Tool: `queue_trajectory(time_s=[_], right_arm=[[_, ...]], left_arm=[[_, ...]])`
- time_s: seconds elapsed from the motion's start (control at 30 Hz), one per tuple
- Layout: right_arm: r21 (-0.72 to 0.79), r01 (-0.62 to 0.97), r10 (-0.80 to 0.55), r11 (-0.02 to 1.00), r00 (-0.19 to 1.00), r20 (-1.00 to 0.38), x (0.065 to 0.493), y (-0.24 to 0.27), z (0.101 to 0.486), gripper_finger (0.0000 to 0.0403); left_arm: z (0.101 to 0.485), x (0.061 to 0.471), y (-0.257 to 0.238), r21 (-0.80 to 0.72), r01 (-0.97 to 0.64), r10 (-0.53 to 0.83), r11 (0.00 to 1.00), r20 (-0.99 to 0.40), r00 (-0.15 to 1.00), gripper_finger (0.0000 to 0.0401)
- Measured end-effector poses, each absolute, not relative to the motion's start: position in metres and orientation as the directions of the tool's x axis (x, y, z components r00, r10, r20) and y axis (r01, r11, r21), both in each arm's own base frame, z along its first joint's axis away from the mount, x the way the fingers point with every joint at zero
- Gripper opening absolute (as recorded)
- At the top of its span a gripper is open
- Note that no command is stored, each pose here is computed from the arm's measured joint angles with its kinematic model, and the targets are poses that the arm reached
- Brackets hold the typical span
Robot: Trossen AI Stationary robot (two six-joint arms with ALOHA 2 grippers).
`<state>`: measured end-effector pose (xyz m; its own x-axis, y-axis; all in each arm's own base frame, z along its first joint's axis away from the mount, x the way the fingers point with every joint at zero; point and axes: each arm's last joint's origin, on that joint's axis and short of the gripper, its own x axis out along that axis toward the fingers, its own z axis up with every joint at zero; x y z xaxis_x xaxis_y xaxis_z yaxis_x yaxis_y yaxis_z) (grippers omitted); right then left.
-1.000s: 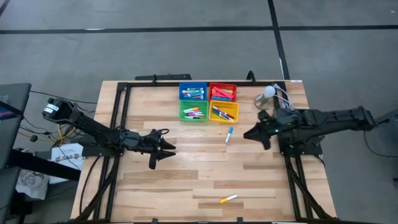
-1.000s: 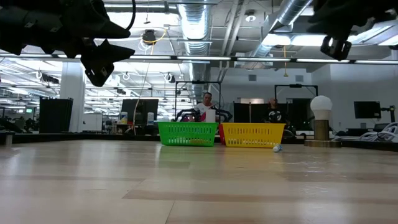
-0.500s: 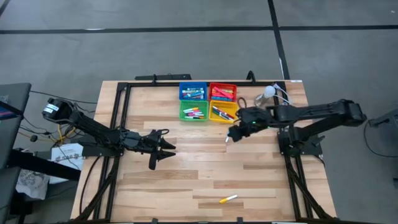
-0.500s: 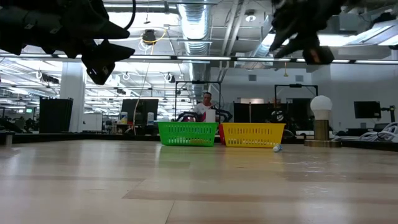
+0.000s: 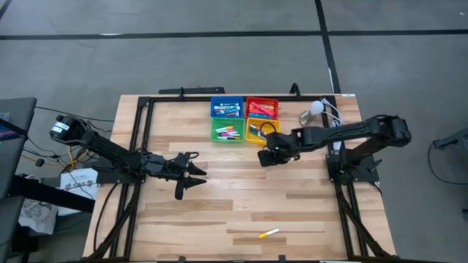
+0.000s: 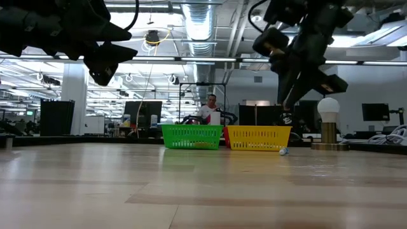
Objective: Pick & Place Markers
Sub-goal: Put the light blue highlighter in the green bin
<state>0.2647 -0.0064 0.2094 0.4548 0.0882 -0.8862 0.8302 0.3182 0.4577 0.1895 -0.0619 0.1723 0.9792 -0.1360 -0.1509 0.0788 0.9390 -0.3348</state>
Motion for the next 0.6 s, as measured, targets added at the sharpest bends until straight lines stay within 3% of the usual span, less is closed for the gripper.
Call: queue_trajectory(time_s=[0.17, 0.37, 0.6], right_arm=[[0.472, 0.826, 0.155, 0.306, 0.446, -0.881, 0.274, -0.01, 0.198, 0.0065], [0.411, 0.874, 0.146, 0.261, 0.385, -0.911, 0.273, -0.014, 0.188, 0.0069], [0.398, 0.883, 0.147, 0.247, 0.372, -0.917, 0.273, -0.015, 0.186, 0.0101]], left_arm=[[0.172, 0.19, -0.062, -0.315, 0.083, -0.136, 0.945, -0.151, 0.979, 0.0154], [0.172, 0.19, -0.062, -0.3, 0.086, -0.137, 0.95, -0.152, 0.979, 0.0154], [0.172, 0.189, -0.062, -0.284, 0.088, -0.137, 0.955, -0.158, 0.978, 0.0154]])
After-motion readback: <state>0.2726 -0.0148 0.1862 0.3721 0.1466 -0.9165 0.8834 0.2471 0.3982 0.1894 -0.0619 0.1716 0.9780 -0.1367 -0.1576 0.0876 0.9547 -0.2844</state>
